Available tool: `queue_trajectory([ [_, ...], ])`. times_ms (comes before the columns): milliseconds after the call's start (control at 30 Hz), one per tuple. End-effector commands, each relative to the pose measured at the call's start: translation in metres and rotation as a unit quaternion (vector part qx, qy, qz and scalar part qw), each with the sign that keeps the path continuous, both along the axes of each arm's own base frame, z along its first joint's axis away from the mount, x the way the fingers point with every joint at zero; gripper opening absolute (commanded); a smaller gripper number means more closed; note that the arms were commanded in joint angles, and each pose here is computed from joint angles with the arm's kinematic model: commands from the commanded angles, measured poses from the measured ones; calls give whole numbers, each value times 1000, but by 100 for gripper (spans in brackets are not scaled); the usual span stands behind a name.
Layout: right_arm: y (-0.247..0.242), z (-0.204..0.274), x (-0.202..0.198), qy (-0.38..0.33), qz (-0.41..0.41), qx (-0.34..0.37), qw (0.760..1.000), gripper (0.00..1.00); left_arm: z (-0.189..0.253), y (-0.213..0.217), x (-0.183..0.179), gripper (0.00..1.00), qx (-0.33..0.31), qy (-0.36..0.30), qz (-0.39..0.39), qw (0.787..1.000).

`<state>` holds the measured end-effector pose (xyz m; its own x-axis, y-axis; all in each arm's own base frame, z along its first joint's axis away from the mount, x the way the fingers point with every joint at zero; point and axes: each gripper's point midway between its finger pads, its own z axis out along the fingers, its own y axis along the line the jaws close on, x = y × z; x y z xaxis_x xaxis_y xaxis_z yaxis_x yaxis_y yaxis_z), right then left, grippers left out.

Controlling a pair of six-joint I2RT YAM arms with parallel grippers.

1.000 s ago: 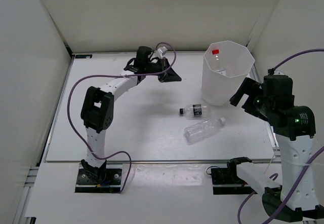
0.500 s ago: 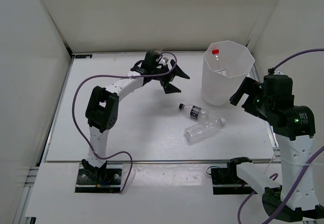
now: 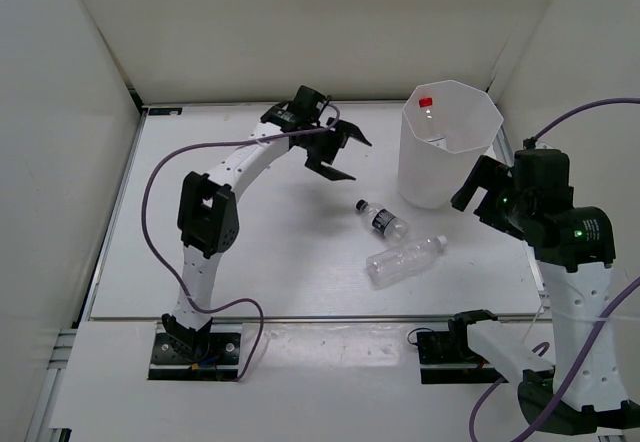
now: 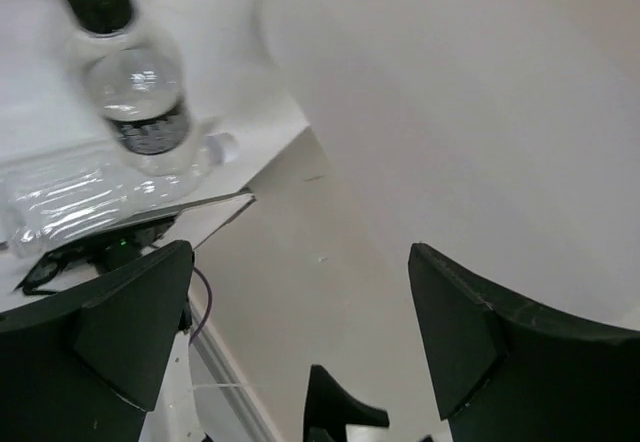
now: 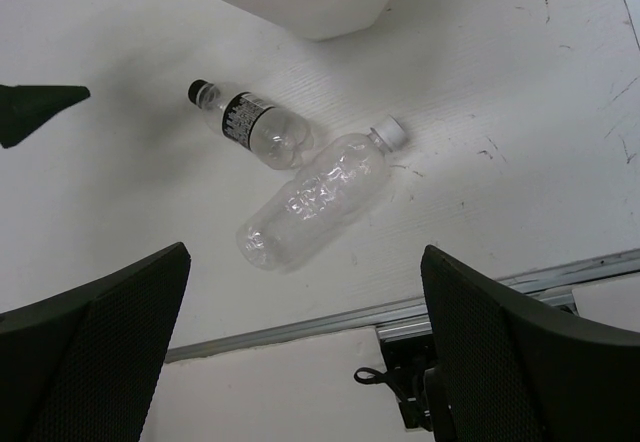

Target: Put the plastic bottles in the bin

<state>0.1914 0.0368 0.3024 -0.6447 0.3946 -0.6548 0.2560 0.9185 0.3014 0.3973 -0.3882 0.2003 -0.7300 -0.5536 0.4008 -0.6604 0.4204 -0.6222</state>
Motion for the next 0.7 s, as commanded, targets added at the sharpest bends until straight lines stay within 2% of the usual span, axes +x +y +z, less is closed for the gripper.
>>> queue_trajectory([
  [0, 0, 4, 2, -17, -2, 4, 1000, 100, -46, -3, -32, 100, 73, 103, 5, 992],
  [100, 0, 0, 2, -12, -2, 3, 1000, 100, -69, -5, -45, 100, 96, 144, -14, 985],
  [200, -1, -1, 0, -12, -2, 3, 1000, 100, -85, -10, -62, 100, 109, 155, -46, 981],
  [267, -1, -5, 0, -7, -2, 2, 1000, 100, -92, -13, -62, 100, 117, 140, -50, 982],
  [433, -4, -3, -2, -12, 0, -8, 1000, 100, -109, -16, -68, 100, 124, 154, -60, 978],
  [667, -4, -5, -4, -8, 3, -12, 1000, 100, -127, -49, -66, 100, 104, 138, -80, 982],
])
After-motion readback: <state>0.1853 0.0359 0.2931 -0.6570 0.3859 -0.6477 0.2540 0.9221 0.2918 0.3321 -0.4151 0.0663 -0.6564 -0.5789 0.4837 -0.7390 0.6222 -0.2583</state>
